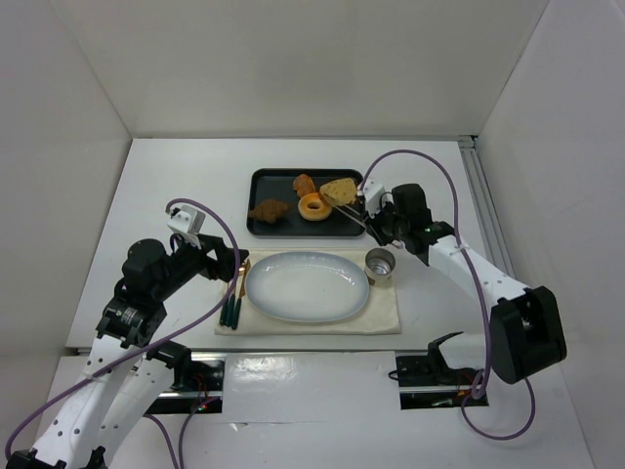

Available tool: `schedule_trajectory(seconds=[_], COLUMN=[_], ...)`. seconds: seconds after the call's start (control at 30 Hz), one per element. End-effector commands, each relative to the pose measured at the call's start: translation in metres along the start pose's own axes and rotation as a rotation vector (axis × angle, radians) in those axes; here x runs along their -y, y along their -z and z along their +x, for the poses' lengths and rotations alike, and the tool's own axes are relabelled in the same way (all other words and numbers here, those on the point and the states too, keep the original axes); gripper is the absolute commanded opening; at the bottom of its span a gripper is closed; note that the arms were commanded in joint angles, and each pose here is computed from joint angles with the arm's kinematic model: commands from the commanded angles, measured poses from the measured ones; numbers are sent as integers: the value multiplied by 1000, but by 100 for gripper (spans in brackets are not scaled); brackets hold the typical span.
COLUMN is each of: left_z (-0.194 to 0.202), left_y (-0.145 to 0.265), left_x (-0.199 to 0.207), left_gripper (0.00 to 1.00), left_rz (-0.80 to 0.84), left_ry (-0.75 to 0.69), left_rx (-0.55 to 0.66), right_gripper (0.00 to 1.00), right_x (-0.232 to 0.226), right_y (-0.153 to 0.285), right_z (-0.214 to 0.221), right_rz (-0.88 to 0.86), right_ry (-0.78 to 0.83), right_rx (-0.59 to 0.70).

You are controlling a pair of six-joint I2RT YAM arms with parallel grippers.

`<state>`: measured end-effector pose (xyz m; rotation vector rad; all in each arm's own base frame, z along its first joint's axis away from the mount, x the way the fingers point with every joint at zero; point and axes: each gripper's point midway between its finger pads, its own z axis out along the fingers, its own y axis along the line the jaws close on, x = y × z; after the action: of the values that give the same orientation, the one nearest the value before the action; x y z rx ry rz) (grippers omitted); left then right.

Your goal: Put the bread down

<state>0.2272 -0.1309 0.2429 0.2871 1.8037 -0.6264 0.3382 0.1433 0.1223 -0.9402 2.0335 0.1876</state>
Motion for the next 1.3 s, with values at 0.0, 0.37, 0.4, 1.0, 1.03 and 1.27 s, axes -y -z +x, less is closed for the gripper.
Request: schedule_trajectory(seconds=[0.0, 0.37, 0.4, 1.0, 1.03, 1.27], left_z=[-11, -10, -10, -10, -10, -10], left_y=[0, -2, -2, -2, -2, -2], left_x=[3, 1, 1, -1, -1, -1], left_gripper=[90, 90, 90, 90, 90, 90], left_rz=[16, 5, 5, -4, -4, -4], left_ry=[-30, -27, -27, -27, -27, -27], left_rx=[43, 36, 36, 38, 38, 38], right_gripper=[0, 0, 0, 0, 0, 0], right_x=[5, -33, -38, -98, -101, -107], right_y=[28, 63, 68, 114, 113, 111], right_z=[-55, -54, -55, -34, -31, -20], right_rz=[9, -179, -205, -507, -526, -557], right_ry=[65, 138, 163, 268, 266, 252], right_rx=[152, 162, 174, 187, 179, 148])
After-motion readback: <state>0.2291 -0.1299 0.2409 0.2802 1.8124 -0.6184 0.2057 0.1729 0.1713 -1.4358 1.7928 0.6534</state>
